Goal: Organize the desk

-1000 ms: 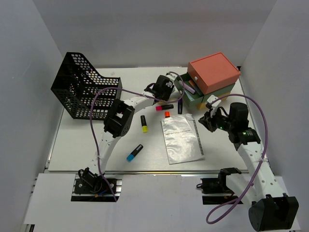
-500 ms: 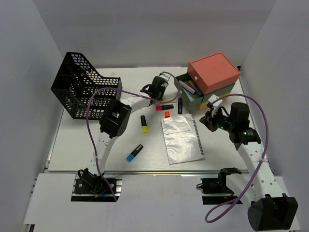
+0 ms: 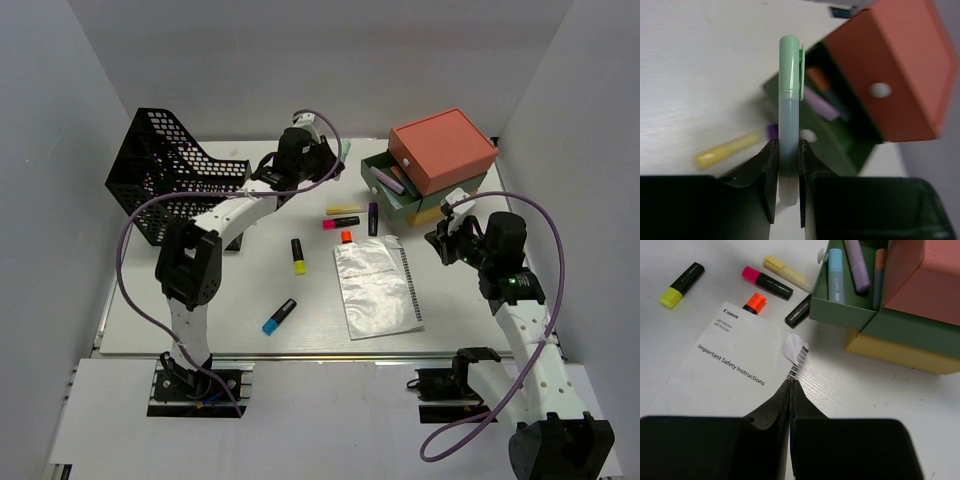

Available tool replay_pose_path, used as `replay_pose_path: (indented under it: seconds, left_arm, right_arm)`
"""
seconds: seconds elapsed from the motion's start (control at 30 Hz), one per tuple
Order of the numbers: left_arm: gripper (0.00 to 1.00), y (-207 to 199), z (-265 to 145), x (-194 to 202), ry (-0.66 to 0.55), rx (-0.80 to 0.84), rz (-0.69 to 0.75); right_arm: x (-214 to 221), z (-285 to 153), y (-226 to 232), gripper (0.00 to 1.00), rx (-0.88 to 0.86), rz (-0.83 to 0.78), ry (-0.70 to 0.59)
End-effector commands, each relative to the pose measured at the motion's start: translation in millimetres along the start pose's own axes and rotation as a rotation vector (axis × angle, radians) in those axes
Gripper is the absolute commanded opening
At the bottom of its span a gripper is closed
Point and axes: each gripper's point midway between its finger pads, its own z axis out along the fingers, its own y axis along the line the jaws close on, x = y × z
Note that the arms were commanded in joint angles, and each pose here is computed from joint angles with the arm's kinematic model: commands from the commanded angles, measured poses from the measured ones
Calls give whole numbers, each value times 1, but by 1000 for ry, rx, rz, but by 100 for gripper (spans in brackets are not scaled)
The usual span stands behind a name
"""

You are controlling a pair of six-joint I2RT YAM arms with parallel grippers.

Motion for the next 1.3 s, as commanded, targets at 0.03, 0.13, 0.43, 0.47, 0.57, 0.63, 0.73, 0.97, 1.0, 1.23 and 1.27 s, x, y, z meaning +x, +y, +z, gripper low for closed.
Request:
replay_pose_path:
  seconds: [0.03, 0.13, 0.43, 0.47, 0.57, 0.63, 0.73, 0.97, 1.0, 1.23, 1.27]
  left_arm:
    - [0, -70, -17, -6, 31, 245, -361]
    - [0, -85, -11, -2, 73, 328, -554]
    - [0, -108, 17, -1, 57, 302, -739]
    - [0, -112, 18, 1, 62, 298, -746]
    - [2, -115, 26, 1, 62, 269, -757]
    - [10, -117, 29, -3, 64, 261, -758]
    - [30, -113, 37, 1, 78, 234, -762]
    - [45, -112, 43, 12, 98, 211, -760]
    - [45, -112, 43, 12, 98, 208, -760]
    - [48, -114, 45, 15, 112, 224, -757]
    - [50, -115, 45, 16, 119, 224, -755]
  right_arm:
    - [-4, -1, -14, 0, 70, 9, -28]
    - [-3, -1, -17, 0, 84, 11, -29]
    - [-3, -5, -24, 0, 115, 15, -36]
    - [-4, -5, -25, 0, 116, 14, -39]
    - [-4, -5, -22, 0, 107, 12, -41]
    - [-5, -6, -22, 0, 107, 12, -46]
    - [-2, -9, -30, 0, 134, 22, -41]
    - [-2, -11, -32, 0, 139, 25, -45]
    - [-4, -11, -32, 0, 137, 24, -48]
    - [-2, -12, -33, 0, 139, 29, -46]
    - [-1, -12, -33, 0, 141, 31, -44]
